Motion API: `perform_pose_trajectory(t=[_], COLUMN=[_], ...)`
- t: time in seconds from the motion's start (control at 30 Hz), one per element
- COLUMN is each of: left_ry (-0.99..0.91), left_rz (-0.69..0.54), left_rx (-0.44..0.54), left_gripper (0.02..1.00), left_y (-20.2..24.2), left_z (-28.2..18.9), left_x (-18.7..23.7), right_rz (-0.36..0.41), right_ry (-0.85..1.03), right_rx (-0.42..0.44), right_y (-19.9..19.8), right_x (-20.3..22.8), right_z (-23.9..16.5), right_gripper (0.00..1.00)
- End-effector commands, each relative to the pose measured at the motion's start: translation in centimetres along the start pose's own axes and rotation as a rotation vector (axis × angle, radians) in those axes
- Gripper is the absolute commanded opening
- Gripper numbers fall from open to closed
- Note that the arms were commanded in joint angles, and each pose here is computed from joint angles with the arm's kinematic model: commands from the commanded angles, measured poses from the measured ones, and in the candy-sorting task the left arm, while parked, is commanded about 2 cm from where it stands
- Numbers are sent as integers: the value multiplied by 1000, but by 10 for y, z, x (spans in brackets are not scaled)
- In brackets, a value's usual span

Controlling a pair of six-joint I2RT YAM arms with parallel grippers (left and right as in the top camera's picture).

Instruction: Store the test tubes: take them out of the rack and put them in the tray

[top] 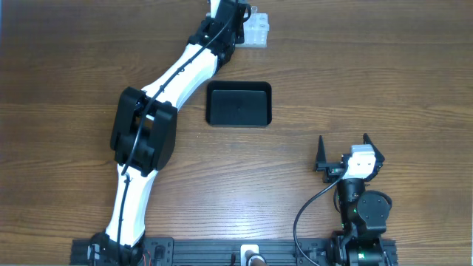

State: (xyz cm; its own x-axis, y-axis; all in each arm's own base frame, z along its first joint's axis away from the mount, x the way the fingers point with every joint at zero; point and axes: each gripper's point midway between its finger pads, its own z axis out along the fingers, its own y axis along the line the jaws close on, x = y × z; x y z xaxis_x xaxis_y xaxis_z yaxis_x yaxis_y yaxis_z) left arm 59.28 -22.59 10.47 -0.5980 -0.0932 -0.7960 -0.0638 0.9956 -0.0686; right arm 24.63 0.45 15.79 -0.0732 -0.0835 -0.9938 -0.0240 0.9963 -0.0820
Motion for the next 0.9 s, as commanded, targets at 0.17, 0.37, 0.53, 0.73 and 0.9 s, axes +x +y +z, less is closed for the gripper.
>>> perform_pose_trajectory(t=[0.17,0.37,0.53,0.73,0.9], left_ry=[-55,-64,-69,-71,-72], left_rz=[-43,-50,-51,-52,-55], left_rx=[8,10,12,13,13], left_gripper=[389,332,283,279,196], left_y=[4,6,5,5,5], left_z=[-12,-12,-15,-16,-16], left_x=[-29,-33,-36,-37,-37], right_rz=[-1,-1,-1,-1,-1], right_ry=[4,3,4,4,4], right_rx=[-1,-1,-1,-1,-1], right_y=[0,0,0,0,0], right_x=[2,2,2,2,2], right_z=[0,0,0,0,0], right_gripper=[993,991,991,991,991])
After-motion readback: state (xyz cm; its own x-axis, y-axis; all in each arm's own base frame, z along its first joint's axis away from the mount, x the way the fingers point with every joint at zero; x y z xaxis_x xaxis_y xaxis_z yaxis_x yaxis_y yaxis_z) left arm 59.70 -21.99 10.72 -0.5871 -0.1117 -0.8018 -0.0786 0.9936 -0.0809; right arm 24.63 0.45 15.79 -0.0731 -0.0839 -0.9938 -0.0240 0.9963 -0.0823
